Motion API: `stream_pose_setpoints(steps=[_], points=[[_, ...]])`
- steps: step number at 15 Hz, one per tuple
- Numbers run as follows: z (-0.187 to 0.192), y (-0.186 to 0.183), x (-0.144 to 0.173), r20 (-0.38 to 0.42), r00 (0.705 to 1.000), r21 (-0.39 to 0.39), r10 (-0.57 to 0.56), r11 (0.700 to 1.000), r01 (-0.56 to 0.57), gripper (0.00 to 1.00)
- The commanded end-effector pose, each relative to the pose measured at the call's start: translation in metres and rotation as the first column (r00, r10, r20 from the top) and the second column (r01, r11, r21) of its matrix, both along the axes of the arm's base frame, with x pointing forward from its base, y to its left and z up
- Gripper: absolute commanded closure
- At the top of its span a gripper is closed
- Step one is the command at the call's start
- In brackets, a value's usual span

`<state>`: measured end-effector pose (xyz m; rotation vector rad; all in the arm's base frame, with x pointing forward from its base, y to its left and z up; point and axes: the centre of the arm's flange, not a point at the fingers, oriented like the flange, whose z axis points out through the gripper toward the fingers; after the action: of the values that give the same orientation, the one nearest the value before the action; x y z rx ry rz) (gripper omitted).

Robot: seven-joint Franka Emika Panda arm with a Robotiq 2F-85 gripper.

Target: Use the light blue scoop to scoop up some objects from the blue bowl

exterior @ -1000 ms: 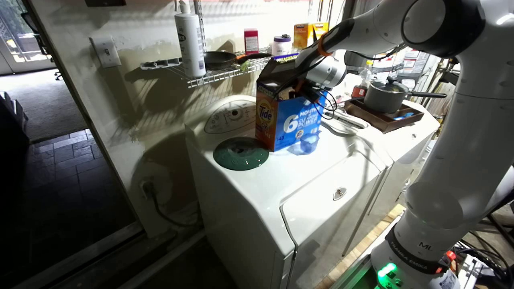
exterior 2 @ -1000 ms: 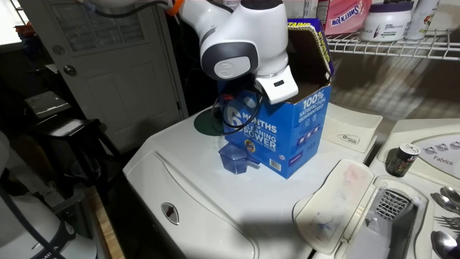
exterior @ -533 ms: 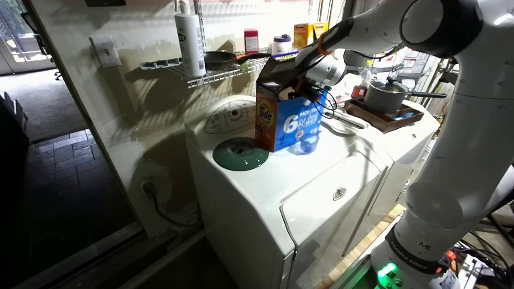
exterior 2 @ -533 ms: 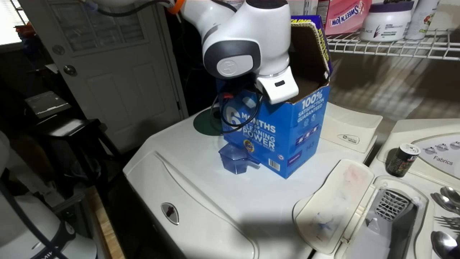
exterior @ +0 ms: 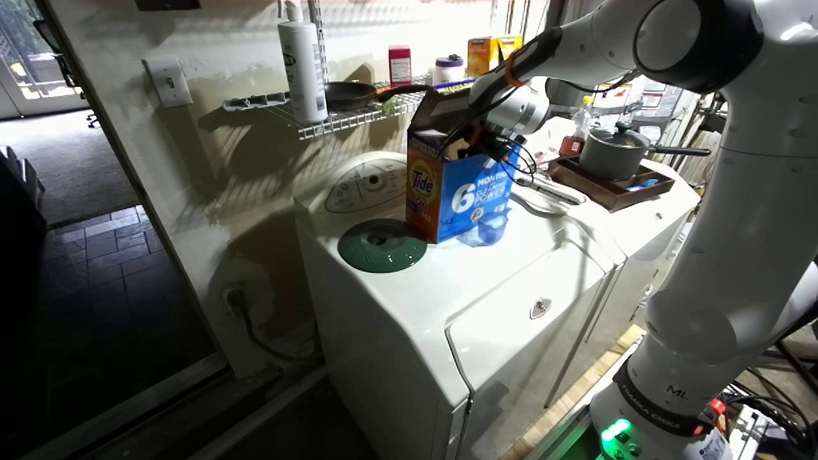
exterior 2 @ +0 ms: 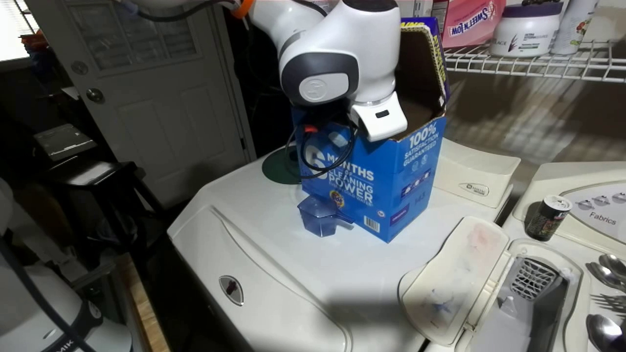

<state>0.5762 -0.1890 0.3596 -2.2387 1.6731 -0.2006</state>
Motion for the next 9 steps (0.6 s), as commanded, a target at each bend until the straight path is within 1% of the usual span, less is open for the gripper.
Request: stream_pose_setpoints(steps=[1, 9], points=[[-0.0408, 0.0119, -0.0005, -0.134, 0.989, 0.055, 0.055, 0.997, -0.048, 0.99], [-0.0413, 0.0085, 0.0016, -0.199, 0.974, 0.101, 0.104, 0.991, -0.085, 0.99]])
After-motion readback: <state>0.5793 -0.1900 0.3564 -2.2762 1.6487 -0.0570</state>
